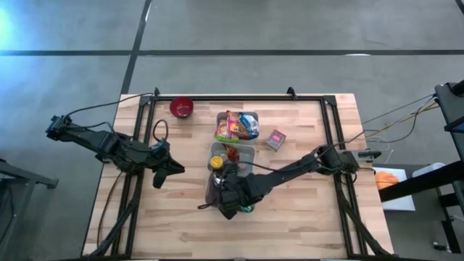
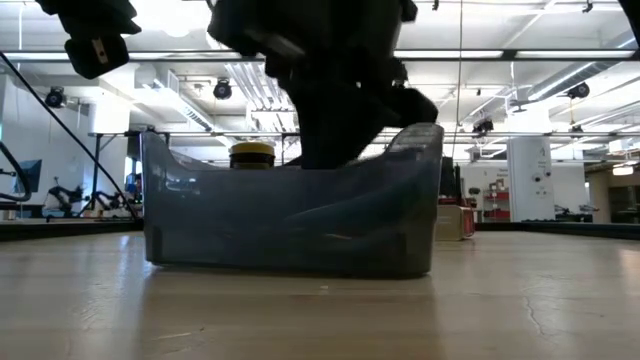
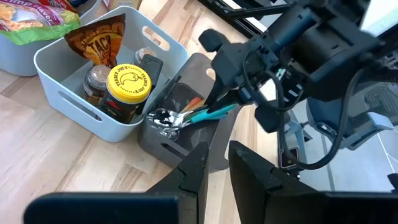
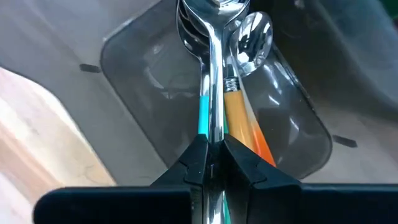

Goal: Pick & Place Food Item
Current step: Put the silver spoon into the black bin

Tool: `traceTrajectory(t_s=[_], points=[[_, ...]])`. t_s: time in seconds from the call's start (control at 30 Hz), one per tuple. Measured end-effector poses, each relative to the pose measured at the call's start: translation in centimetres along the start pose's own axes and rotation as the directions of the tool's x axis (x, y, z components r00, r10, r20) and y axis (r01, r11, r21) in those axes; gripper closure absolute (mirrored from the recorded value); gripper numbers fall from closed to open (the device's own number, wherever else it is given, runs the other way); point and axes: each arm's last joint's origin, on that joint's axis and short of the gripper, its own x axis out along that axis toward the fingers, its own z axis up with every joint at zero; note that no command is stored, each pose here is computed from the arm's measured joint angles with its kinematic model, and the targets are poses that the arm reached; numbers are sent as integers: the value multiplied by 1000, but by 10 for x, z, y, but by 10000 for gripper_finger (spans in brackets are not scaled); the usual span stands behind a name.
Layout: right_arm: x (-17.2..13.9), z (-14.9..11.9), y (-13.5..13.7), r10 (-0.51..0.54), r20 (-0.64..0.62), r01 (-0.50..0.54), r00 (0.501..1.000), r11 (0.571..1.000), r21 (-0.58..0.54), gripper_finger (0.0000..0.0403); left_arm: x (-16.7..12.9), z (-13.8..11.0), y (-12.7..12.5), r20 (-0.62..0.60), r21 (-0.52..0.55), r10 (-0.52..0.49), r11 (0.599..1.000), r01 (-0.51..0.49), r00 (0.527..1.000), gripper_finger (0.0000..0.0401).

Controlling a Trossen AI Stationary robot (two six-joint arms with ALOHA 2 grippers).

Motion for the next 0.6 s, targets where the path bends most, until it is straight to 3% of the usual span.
traceTrajectory(t_s=[0.17,0.5,0.6], points=[[11,-12,-1,-36,73,36,997,999,-6,384,0,0,0,0,0,0,1000,0,1000,334],[18,-17,-3,-26,40,28,999,998,-48,384,0,0,0,0,0,0,1000,0,1000,334],[20,-18,-4,-28,30,29,999,998,-50,368,0,0,0,0,0,0,1000,0,1000,334]])
